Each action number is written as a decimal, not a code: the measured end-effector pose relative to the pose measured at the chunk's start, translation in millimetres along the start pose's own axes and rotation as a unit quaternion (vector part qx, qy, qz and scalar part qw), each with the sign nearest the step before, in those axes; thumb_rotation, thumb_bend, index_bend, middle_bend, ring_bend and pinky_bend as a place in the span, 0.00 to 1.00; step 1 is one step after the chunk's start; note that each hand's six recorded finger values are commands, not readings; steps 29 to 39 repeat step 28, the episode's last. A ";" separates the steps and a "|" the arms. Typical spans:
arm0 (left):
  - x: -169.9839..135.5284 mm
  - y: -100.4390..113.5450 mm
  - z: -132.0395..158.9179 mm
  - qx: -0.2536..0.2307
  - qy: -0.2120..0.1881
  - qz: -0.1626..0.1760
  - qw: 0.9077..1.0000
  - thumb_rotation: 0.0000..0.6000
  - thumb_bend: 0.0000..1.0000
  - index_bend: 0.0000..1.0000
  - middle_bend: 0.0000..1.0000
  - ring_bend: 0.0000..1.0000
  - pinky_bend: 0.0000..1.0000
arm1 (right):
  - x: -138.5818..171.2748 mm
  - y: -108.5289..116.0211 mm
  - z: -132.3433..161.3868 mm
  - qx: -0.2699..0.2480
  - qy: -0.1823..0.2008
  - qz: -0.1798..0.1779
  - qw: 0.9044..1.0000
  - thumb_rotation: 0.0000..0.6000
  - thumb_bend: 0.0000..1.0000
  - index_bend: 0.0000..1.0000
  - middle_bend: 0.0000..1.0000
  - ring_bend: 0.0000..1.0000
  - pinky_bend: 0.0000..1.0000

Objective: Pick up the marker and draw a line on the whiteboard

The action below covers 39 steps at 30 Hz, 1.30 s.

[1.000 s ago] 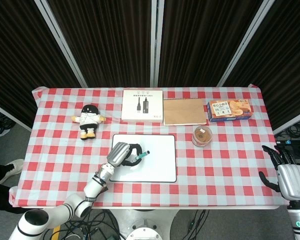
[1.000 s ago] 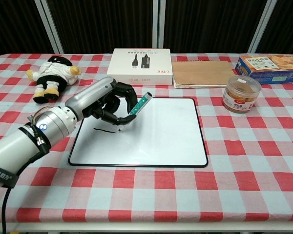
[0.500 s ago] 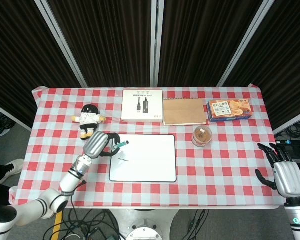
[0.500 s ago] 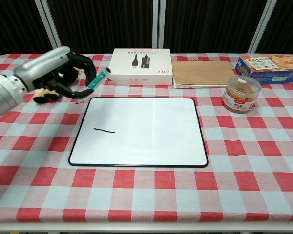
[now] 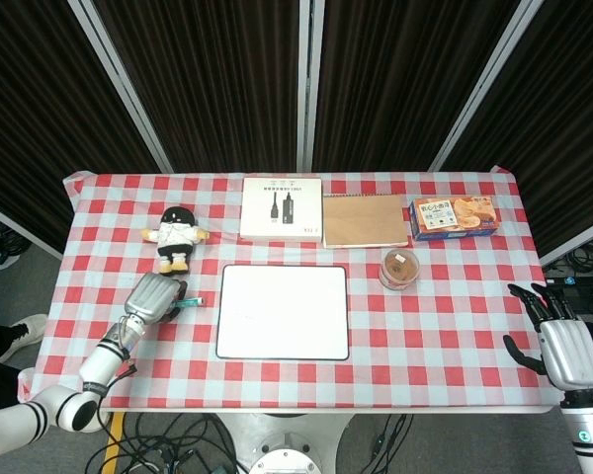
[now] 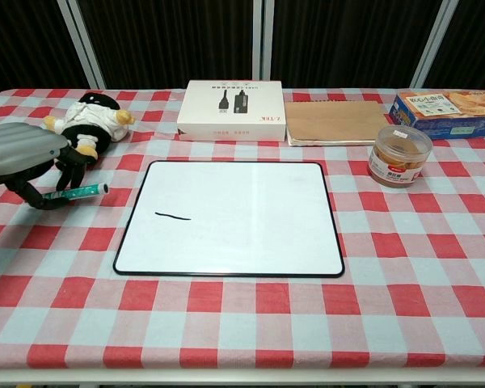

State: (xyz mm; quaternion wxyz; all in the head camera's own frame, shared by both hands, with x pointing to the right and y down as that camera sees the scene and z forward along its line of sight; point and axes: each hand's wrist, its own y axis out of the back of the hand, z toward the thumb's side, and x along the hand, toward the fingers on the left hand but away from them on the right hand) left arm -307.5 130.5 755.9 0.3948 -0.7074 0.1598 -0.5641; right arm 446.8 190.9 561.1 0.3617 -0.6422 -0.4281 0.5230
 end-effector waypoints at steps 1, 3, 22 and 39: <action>-1.0 -1.9 -1.6 0.003 0.003 -0.006 1.000 1.00 0.39 0.44 0.45 0.76 0.79 | 0.2 0.0 0.0 0.000 0.000 0.000 1.000 1.00 0.23 0.12 0.23 0.09 0.11; -2.3 -3.2 -2.3 0.005 0.006 -0.012 1.000 1.00 0.39 0.27 0.34 0.72 0.75 | 0.8 0.2 -0.2 0.000 -0.001 -0.001 1.000 1.00 0.23 0.12 0.23 0.09 0.11; -111.9 62.1 -107.2 -0.055 0.166 0.170 0.970 1.00 0.10 0.17 0.20 0.21 0.31 | 6.8 5.4 -19.2 0.004 -0.044 -0.011 0.999 1.00 0.25 0.12 0.23 0.08 0.10; -192.0 47.4 -147.5 -0.078 0.244 0.199 0.946 1.00 0.06 0.17 0.20 0.20 0.26 | 4.0 2.2 -12.3 0.015 -0.036 -0.013 0.999 1.00 0.26 0.12 0.23 0.07 0.03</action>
